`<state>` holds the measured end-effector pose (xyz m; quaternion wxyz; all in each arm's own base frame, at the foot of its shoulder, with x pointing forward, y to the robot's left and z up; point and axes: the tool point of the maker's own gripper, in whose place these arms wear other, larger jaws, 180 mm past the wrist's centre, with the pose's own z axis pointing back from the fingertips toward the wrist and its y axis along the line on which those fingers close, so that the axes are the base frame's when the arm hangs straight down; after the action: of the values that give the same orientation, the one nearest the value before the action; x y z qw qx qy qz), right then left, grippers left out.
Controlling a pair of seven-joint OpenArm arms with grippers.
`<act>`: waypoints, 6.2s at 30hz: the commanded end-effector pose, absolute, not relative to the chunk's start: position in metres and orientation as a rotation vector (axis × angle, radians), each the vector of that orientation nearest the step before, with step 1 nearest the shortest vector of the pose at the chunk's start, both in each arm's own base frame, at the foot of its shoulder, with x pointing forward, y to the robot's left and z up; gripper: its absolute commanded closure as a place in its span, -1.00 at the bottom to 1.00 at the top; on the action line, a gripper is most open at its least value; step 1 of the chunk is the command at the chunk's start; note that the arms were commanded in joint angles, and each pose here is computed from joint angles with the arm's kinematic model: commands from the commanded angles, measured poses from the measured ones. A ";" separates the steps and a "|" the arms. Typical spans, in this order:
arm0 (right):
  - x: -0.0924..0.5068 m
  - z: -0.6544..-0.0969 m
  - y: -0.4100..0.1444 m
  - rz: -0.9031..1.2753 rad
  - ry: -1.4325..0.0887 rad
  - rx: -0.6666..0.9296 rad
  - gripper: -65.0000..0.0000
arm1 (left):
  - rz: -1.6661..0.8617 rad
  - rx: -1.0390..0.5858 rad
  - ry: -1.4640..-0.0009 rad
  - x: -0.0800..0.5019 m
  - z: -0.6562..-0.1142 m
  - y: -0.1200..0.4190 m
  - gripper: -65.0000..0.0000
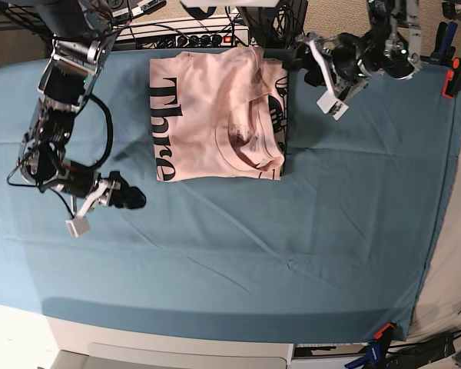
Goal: Fold the T-shirt properly
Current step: 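Grasp the folded stack edges with both grippers, then rotate and square the folded stack with both grippers, then release, then press the stack edges with both grippers to tidy the fold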
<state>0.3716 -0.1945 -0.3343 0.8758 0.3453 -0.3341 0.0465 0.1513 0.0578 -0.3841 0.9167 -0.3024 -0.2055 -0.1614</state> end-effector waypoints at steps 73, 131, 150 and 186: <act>0.324 -0.364 -0.116 0.336 -0.506 0.849 1.00 | -0.481 -0.639 -0.549 0.189 -0.363 -0.002 1.00; 0.281 -0.280 -0.089 0.147 -0.906 1.155 1.00 | -0.634 -0.374 -0.592 0.348 -0.322 0.120 1.00; 0.196 -0.278 -0.013 0.179 -0.790 1.292 1.00 | -0.694 -0.631 -0.599 0.284 -0.330 0.040 1.00; 0.164 -0.348 -0.095 0.234 -0.615 0.718 1.00 | -0.492 0.047 -0.819 0.387 -0.305 0.147 1.00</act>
<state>0.1609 -0.0941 -0.3550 0.8895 0.3423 -0.2819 0.1103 0.3782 0.1440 -0.3207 0.8972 0.0140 -0.3717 -0.2380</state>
